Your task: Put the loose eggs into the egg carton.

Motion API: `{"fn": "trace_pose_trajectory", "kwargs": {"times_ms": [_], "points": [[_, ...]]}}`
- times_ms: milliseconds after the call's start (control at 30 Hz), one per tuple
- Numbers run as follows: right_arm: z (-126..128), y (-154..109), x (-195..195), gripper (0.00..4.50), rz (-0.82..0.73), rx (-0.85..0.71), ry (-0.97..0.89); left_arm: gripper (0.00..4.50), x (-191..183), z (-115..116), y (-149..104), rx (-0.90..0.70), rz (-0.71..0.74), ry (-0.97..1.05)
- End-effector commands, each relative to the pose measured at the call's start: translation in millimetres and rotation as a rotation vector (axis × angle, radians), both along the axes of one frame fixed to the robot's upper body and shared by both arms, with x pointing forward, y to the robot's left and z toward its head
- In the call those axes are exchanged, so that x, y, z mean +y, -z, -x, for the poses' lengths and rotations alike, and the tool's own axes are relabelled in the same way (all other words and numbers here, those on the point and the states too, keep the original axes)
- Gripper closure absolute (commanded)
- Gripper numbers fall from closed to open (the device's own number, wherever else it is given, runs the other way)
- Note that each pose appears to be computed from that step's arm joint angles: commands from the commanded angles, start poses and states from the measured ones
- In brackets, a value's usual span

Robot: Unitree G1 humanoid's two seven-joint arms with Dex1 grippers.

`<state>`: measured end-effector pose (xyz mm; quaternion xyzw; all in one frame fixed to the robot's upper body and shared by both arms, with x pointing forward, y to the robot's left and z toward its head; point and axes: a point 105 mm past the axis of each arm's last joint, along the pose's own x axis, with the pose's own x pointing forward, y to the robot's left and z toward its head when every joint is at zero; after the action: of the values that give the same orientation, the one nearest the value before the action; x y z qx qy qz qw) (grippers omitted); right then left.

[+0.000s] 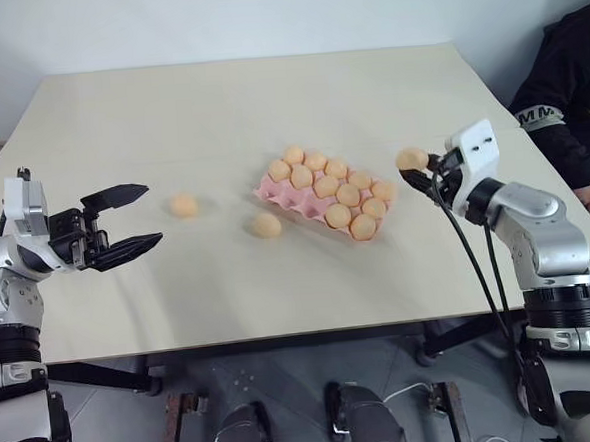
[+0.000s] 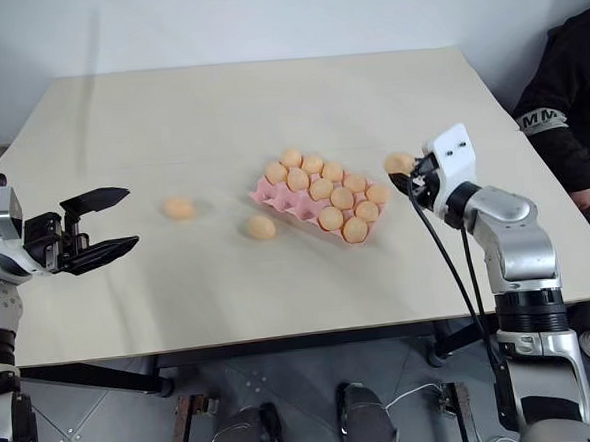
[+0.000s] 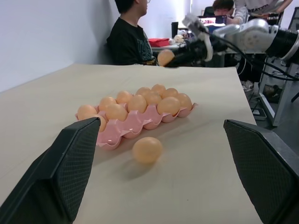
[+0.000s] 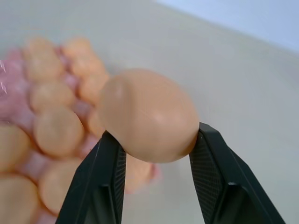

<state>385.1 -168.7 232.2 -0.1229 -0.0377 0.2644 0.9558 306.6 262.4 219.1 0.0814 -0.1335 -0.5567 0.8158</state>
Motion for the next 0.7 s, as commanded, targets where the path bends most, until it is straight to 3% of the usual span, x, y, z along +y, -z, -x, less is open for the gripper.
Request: {"fn": "trace_pose_trajectory", "kwargs": {"times_ms": [33, 333, 700], "points": [[11, -21, 42, 2.78, -0.025, -0.037, -0.088, 0.00, -3, 13, -7, -0.059, -0.034, 0.102], [6, 24, 107, 2.78, 0.106, 0.095, -0.178, 0.00, -5, 17, -1, -0.061, -0.019, 0.102], [-8, 42, 122, 2.78, 0.190, 0.107, -0.196, 0.00, 2, 31, 1, -0.061, -0.024, 0.062]]}}
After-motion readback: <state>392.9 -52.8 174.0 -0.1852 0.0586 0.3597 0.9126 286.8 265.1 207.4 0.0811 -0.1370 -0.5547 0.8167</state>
